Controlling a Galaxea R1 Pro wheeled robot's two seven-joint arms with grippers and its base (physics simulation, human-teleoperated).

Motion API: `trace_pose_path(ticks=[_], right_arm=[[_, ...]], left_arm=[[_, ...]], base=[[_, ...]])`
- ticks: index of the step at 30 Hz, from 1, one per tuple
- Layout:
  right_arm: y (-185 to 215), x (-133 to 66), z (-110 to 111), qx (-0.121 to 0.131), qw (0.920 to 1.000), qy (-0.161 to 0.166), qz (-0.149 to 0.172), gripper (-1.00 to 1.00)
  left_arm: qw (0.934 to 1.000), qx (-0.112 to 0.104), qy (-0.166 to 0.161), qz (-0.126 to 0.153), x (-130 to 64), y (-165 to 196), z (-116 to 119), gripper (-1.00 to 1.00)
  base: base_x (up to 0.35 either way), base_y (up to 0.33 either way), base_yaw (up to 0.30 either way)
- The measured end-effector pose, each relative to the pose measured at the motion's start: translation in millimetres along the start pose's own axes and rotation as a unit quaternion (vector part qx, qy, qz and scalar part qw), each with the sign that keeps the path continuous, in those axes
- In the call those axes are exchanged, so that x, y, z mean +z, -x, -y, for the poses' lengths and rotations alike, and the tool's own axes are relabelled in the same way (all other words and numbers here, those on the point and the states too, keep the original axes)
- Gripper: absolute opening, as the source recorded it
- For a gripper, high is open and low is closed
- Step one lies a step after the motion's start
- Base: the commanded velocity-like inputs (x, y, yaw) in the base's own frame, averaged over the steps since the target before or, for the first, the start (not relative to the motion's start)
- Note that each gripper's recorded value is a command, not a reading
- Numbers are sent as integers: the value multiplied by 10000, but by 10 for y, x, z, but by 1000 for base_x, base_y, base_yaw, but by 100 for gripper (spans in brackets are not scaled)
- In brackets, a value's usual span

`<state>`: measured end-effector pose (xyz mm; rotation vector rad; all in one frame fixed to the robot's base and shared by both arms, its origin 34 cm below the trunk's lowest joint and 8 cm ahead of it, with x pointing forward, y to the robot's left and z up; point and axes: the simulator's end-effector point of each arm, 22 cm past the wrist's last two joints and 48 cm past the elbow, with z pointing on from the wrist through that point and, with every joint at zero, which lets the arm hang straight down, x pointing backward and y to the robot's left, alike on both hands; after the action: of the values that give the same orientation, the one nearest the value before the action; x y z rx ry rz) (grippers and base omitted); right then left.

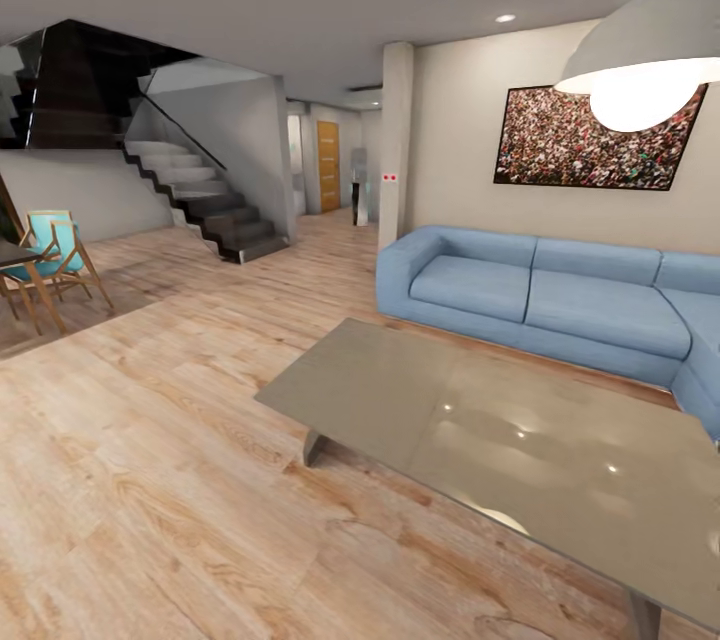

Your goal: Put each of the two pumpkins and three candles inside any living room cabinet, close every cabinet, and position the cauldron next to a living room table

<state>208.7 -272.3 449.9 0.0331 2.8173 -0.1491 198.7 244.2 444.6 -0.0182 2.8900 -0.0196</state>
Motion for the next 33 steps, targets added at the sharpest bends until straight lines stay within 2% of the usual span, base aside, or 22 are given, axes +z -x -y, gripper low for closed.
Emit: trace_pose_path(ticks=[6,27,33], right_arm=[[-4,-1,-8,2,10000,0,-5,100],[-25,-12,-72,21,10000,39,-20,100],[-28,-29,-241,55,9999,158,-24,100]], left_arm=[[10000,19,-8,32,-1,11,2,100],[10000,53,-22,-16,-5,-28,17,100],[10000,-6,13,-19,-5,-29,-14,100]], base=[[0,-19,181],[0,0,276],[0,0,279]])
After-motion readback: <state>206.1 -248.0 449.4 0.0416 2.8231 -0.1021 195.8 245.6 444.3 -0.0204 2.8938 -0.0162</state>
